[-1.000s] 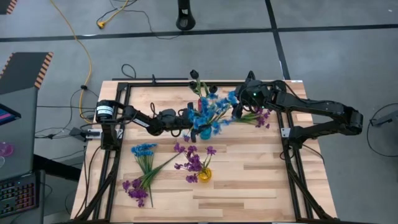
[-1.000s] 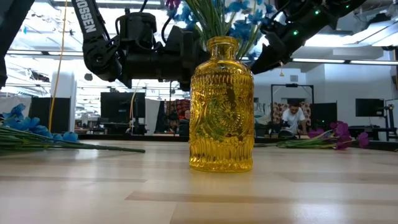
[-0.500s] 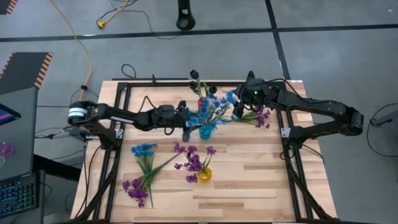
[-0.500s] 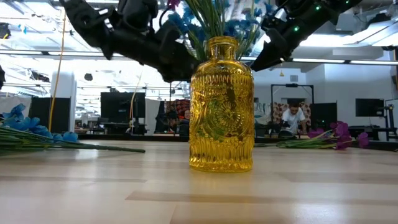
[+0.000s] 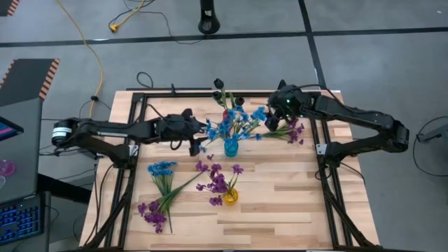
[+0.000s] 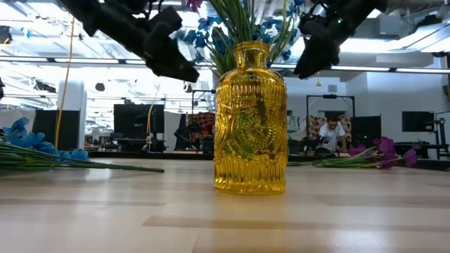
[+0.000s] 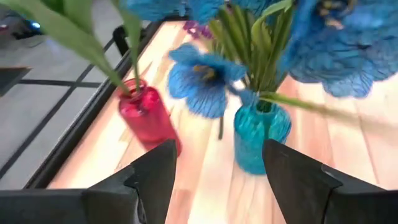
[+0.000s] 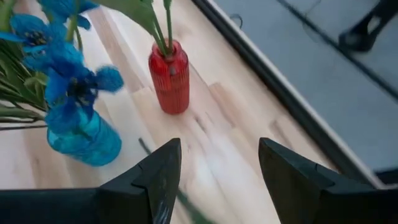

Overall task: Sort flowers into vase by color
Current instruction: Put the top violet flower into the yellow crystal vase

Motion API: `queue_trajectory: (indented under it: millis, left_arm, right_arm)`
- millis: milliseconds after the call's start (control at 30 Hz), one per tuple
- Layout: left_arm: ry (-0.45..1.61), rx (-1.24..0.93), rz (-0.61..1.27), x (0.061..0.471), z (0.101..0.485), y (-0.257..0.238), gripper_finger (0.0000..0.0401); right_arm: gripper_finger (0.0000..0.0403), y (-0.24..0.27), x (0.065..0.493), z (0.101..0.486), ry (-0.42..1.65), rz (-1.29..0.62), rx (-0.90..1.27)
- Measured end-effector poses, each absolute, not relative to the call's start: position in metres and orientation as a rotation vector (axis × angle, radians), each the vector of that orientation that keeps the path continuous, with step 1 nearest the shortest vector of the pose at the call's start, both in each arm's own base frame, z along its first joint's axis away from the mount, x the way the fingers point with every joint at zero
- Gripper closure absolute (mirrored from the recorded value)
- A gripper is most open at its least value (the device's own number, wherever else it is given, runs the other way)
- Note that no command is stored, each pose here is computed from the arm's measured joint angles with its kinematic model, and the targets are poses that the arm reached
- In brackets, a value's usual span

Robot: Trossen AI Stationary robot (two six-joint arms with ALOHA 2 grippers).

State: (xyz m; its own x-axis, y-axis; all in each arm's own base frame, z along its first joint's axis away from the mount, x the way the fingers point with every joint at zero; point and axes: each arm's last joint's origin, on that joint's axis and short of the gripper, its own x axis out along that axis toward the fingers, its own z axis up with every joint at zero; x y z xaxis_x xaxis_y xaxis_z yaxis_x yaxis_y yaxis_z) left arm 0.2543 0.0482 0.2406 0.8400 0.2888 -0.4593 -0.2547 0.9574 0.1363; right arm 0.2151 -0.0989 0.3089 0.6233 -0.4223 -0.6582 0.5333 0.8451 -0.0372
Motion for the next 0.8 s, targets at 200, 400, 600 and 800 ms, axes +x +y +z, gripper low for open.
queue_trajectory:
  millis: [200,400,600,800]
  left_arm:
    - [0.543,0.097,0.32,0.236,0.25,0.046,0.0175]
    - [0.558,0.105,0.356,0.225,0.256,0.045,0.0175]
    - [0.56,0.103,0.358,0.223,0.256,0.045,0.0175]
    - [0.561,0.106,0.358,0.223,0.256,0.045,0.0175]
  right_arm:
    - [0.016,-0.096,0.209,0.311,0.752,-0.617,0.337]
    - [0.016,-0.095,0.206,0.309,0.704,-0.736,0.608]
    - [0.016,-0.093,0.201,0.298,0.729,-0.91,0.923]
    - [0.016,-0.089,0.2,0.28,0.791,-1.134,1.208]
